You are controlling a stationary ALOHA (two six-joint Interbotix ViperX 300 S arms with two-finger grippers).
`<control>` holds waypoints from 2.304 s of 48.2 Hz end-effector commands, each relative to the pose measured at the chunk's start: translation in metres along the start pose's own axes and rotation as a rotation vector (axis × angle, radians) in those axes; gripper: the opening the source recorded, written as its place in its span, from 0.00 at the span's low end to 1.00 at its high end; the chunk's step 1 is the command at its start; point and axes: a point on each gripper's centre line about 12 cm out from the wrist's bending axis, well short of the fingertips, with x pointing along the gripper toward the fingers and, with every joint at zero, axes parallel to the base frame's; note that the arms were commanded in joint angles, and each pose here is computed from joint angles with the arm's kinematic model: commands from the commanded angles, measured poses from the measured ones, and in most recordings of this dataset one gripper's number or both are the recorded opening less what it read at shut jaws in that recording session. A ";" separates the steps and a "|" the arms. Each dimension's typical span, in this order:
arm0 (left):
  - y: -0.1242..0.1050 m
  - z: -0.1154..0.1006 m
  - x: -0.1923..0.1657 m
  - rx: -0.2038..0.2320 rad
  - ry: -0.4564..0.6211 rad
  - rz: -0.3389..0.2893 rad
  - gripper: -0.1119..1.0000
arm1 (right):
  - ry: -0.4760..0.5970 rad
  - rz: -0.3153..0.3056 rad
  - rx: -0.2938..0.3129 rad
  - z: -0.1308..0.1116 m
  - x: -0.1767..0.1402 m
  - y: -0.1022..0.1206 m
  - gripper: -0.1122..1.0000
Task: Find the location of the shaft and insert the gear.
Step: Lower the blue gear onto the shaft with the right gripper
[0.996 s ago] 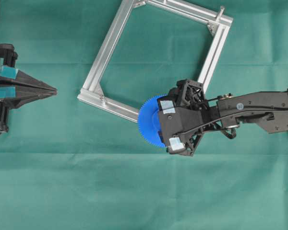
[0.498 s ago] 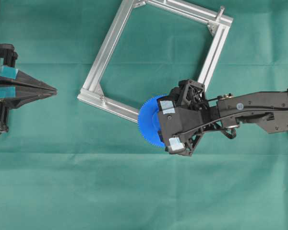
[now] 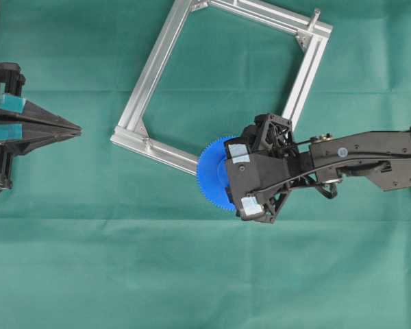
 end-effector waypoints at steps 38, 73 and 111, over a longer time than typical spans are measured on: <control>-0.001 0.009 0.002 -0.001 -0.020 -0.002 0.10 | 0.049 -0.022 0.007 -0.010 0.008 -0.001 0.72; -0.001 0.009 0.003 -0.003 -0.018 -0.002 0.10 | 0.050 -0.009 -0.001 -0.019 0.024 -0.002 0.72; -0.001 0.009 0.002 -0.003 -0.020 -0.002 0.10 | 0.064 -0.017 0.006 -0.024 0.036 -0.007 0.72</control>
